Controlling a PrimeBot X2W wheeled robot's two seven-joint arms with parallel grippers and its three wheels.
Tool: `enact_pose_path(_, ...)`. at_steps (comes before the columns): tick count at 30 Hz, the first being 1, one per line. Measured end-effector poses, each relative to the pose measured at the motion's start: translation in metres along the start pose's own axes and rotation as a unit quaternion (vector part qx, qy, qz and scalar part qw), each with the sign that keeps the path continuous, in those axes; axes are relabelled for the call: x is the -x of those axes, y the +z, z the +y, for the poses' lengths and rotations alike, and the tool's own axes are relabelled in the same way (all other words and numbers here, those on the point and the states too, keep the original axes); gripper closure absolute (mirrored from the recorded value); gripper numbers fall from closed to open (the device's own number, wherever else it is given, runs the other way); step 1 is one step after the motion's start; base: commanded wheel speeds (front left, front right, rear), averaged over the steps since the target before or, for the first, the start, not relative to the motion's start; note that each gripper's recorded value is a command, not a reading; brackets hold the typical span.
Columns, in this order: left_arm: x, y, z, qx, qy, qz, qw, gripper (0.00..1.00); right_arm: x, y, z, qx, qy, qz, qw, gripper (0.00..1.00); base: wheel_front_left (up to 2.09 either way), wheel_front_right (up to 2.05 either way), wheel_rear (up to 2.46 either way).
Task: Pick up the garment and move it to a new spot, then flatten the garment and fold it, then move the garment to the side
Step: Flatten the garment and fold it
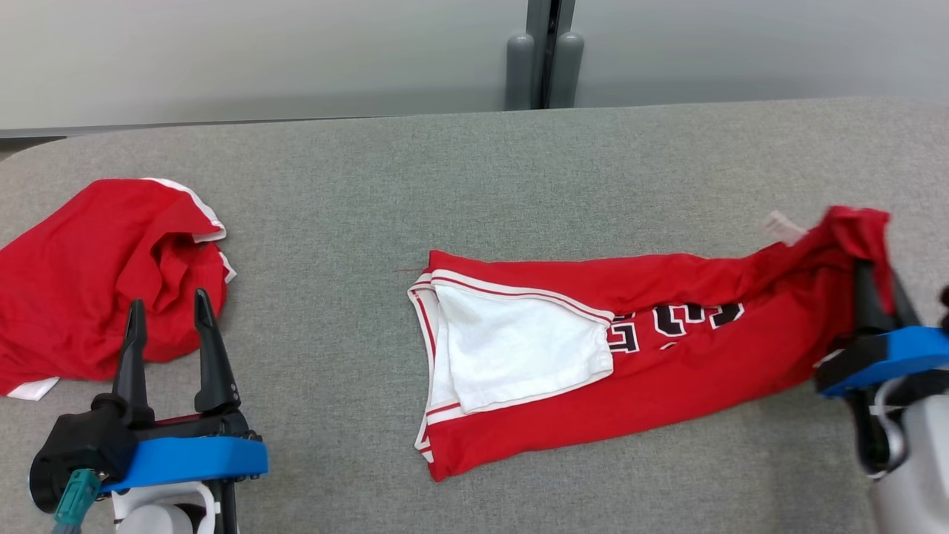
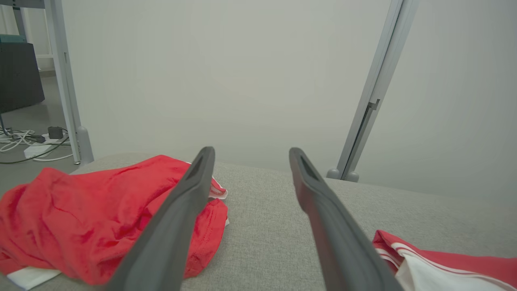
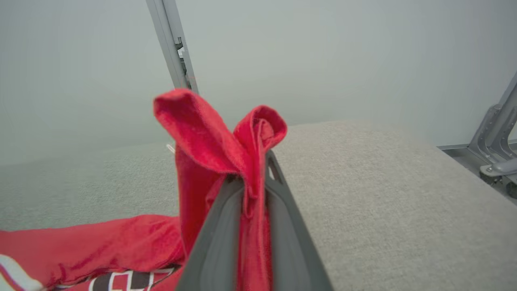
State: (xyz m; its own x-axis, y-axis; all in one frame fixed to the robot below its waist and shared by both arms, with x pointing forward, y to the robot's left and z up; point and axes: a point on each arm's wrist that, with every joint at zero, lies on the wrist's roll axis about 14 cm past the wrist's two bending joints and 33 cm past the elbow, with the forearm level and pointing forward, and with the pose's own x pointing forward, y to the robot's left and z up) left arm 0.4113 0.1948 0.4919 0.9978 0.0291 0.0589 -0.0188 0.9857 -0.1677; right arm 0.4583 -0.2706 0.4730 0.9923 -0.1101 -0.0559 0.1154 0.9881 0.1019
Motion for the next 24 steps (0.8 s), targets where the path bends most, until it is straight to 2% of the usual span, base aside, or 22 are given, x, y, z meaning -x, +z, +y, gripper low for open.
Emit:
enact_pose_path(6,0.0,-0.002,-0.003,0.004,0.0,0.003,1.0,0.0,0.008,-0.008,0.07,-0.022,0.079,-0.002,0.997,1.0,0.0,0.0,0.0)
enact_pose_path(12,0.0,-0.005,-0.001,0.005,0.004,0.007,1.0,0.0,0.015,-0.016,0.139,-0.049,0.158,0.009,0.986,1.0,0.0,0.0,0.0)
enact_pose_path(18,-0.003,-0.009,0.001,0.005,0.005,0.012,1.0,0.0,0.019,-0.02,0.193,-0.067,0.225,0.021,0.972,1.0,0.0,0.0,0.0)
enact_pose_path(24,-0.005,-0.008,0.002,0.004,0.007,0.01,1.0,0.0,0.027,-0.023,0.243,-0.105,0.292,0.037,0.95,1.0,0.0,0.0,0.0)
